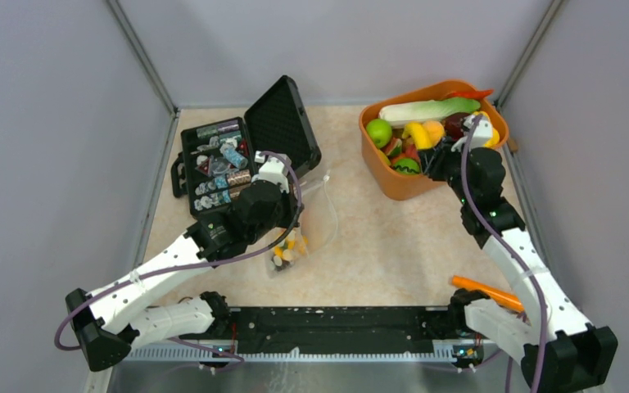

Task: Place the food in the zip-top bag and seal the zipper
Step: Pick up the fake fruit from the bin, then place the fake fruit in the zipper food storage bag, then pick up the fake fruit from the bin.

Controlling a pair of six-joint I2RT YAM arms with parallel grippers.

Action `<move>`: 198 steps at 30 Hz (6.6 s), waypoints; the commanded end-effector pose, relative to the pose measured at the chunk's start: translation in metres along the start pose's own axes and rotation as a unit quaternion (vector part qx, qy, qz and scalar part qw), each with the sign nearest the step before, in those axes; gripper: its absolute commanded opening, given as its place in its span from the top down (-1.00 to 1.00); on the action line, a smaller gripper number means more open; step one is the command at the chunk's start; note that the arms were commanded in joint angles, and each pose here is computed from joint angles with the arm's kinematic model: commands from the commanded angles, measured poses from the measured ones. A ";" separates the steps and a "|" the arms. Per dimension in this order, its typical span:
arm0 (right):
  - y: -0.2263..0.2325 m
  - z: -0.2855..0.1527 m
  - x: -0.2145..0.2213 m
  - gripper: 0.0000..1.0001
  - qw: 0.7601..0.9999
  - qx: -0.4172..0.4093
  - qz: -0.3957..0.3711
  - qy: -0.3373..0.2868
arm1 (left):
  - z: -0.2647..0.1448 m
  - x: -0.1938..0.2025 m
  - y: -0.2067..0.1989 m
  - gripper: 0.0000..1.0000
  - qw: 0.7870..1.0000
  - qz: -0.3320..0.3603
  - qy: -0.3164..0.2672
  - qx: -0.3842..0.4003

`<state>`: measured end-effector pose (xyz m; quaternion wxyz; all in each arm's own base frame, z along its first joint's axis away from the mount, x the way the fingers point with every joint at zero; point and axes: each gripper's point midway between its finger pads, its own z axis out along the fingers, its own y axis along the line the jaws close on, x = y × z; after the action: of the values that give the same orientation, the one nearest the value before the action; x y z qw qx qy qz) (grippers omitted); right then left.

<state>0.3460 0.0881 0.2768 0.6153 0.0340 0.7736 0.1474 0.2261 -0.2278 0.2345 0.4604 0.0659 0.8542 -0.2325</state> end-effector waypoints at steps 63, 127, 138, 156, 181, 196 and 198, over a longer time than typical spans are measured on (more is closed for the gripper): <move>0.240 -0.026 0.132 0.93 0.957 -0.226 -0.037 0.179 | 0.007 -0.012 -0.015 1.00 1.000 -0.012 -0.016 0.023; 0.037 0.093 -0.004 -0.50 0.997 -0.024 0.014 0.067 | -0.004 -0.013 -0.004 1.00 0.999 -0.025 -0.033 0.011; 0.036 0.158 0.022 -0.57 0.987 -0.048 0.045 0.148 | -0.007 -0.013 -0.001 1.00 0.999 -0.026 -0.034 0.007; 0.048 0.186 0.064 -0.62 0.973 -0.089 0.083 0.195 | -0.005 -0.009 0.002 1.00 0.999 -0.026 -0.032 0.000; 0.054 0.137 0.008 0.32 0.984 -0.127 0.117 0.051 | -0.004 -0.009 -0.002 1.00 0.999 -0.027 -0.028 0.009; 0.063 0.075 -0.022 0.41 0.980 -0.163 0.109 -0.016 | -0.003 -0.007 0.000 1.00 0.999 -0.027 -0.026 0.005; 0.064 0.069 -0.024 0.40 0.980 -0.166 0.106 -0.016 | -0.002 -0.005 0.000 1.00 0.999 -0.027 -0.025 0.004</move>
<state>0.4212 0.1560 0.2654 0.5692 0.0348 0.7568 0.3195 0.2251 -0.2252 0.2340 0.4647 0.0500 0.8505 -0.2413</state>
